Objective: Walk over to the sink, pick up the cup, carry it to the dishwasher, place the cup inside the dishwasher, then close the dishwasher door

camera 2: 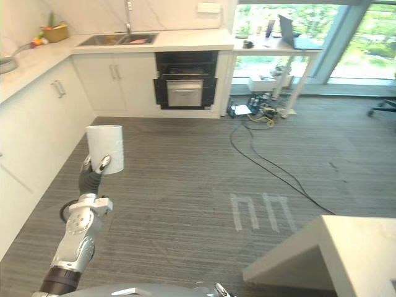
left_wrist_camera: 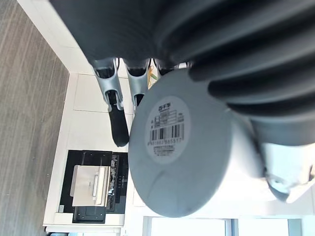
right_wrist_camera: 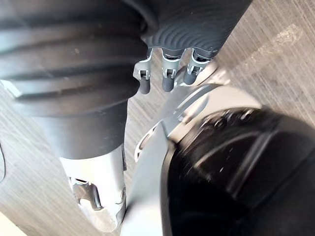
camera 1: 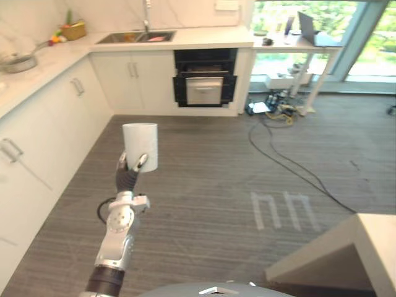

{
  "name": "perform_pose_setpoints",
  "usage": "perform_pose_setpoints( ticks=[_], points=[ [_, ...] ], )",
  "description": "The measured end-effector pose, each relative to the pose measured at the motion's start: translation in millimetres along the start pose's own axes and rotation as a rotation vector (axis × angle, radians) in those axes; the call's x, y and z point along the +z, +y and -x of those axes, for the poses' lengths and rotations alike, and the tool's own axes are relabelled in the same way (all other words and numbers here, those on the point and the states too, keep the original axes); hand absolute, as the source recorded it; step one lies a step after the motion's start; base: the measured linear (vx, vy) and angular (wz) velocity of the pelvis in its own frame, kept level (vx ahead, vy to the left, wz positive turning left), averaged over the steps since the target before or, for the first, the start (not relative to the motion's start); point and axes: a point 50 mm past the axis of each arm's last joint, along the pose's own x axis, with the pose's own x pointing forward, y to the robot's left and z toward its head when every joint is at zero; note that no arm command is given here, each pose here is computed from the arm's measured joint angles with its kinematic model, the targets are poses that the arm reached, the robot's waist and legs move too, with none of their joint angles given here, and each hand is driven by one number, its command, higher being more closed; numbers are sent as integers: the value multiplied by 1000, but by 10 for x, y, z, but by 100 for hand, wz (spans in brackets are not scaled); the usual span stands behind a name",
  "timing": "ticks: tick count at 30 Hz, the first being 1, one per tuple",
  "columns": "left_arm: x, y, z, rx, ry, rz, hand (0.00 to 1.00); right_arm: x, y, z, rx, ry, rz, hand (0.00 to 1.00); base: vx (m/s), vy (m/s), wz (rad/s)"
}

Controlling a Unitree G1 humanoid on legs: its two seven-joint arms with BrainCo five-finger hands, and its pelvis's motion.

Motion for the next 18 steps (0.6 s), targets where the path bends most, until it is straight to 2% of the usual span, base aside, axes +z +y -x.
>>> perform_pose_setpoints(
  ticks=[7, 12, 16, 18],
  points=[
    [69, -69, -58, -19, -26, -29, 100, -161, 169, -21, 29, -5, -84, 0, 126, 15, 66],
    [437, -219, -121, -78, -171, 15, 100, -178, 194, -13, 40, 5, -113, 0, 368, -211, 5],
    [476, -425, -77, -158, -171, 65, 100, -31, 44, 49, 24, -53, -95, 0, 471, -230, 9],
    [445, -471, -54, -164, -152, 73, 100, 40, 135, 15, 40, -66, -100, 0, 454, -248, -7]
  ],
)
